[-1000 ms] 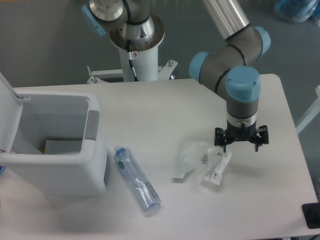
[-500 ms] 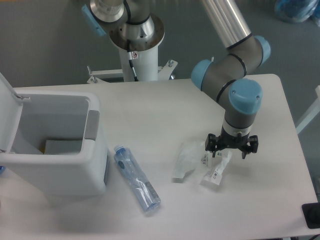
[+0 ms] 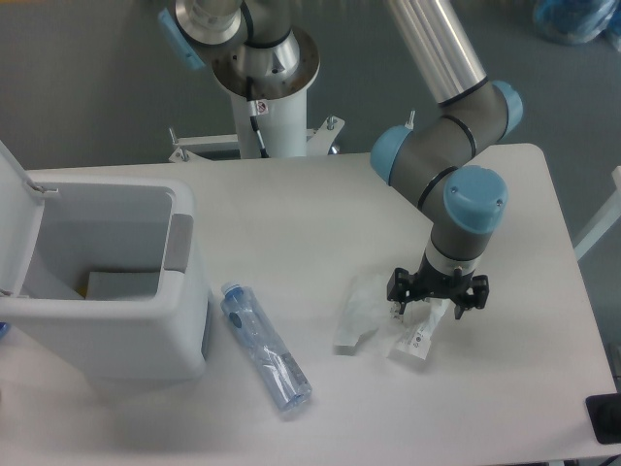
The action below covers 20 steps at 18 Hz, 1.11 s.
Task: Place the trash in the trash can
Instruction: 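Lower the open gripper onto the wrapper and close on it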
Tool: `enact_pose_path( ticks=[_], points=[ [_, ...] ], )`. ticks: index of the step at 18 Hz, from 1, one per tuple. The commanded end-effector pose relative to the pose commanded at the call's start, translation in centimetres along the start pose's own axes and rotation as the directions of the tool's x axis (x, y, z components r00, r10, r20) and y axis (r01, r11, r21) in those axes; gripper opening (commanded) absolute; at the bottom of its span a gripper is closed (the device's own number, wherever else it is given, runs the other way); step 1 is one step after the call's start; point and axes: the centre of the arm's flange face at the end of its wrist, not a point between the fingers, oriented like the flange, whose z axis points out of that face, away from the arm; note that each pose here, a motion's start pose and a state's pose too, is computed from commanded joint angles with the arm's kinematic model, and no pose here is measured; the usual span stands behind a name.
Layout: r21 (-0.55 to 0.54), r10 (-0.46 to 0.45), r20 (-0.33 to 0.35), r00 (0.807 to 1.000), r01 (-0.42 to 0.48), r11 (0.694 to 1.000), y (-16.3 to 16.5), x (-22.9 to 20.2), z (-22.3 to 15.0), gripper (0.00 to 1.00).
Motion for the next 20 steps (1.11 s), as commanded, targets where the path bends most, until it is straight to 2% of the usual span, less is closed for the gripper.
enact_pose_path(
  ticks=[5, 9, 20],
  points=[
    [0.010, 0.011, -0.020, 1.000, -0.011, 1.000, -0.3, -0.5, 1.1, 1.00],
    [0.048, 0.026, -0.064, 0.998, -0.023, 0.999, -0.3, -0.5, 1.2, 1.00],
    [0.039, 0.025, -0.069, 0.997, -0.023, 0.999, -0.1, -0.3, 1.8, 1.00]
  ],
)
